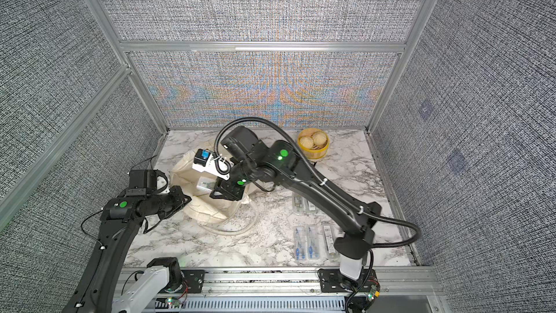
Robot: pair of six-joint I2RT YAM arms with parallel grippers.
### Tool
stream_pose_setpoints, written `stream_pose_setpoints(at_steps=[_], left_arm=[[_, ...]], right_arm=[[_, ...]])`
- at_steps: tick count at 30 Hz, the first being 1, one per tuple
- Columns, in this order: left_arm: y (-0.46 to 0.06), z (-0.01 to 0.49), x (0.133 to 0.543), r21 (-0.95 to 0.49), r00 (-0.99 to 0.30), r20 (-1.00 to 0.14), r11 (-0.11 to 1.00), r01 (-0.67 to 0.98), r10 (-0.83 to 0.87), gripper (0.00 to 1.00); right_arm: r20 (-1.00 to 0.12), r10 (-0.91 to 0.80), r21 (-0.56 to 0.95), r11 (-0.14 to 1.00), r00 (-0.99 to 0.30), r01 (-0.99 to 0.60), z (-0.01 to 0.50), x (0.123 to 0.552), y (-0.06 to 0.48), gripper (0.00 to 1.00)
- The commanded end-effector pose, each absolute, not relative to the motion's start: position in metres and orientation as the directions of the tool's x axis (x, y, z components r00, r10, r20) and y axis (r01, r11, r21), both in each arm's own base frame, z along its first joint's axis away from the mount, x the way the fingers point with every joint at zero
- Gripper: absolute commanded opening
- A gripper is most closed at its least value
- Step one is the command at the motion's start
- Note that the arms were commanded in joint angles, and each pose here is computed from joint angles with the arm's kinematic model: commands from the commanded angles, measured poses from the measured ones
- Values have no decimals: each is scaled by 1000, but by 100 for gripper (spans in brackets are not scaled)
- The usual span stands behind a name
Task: Take out the compass set from the canvas bag
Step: Place the compass set at the center of the board.
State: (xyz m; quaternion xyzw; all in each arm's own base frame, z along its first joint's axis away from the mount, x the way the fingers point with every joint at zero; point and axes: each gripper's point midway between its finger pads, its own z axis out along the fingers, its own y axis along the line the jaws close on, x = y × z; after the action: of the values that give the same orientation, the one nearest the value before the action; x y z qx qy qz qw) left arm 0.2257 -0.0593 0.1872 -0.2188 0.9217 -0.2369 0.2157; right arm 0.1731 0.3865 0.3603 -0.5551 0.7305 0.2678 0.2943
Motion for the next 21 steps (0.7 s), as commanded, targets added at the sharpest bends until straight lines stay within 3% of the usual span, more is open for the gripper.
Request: stream_pose_setpoints(at_steps=[1,6,8,14,21], left_arm=[[-59,200,244,-545,-791,-378,806,-231,-481,0],[-64,206,250,-557,-794,-404,811,-180,-454,0],[-65,208,250,-559,-794,-415,813,-163,-444,0],[-68,209,250,-567,-798,-427,813,-130,-425,0],[-67,207,246,-558,-802,-427,820,-130,-417,0]], right_arm=[[-643,-619,100,515,-450,-851,333,179,334,41],[-529,-415,200,786,-740,-585,260,156,268,41],[-495,-311,249,844,-811,-476,231,149,255,40],[-417,-70,233,955,-906,-181,147,149,227,40],[-348,-37,145,985,-937,-93,93,162,245,43]])
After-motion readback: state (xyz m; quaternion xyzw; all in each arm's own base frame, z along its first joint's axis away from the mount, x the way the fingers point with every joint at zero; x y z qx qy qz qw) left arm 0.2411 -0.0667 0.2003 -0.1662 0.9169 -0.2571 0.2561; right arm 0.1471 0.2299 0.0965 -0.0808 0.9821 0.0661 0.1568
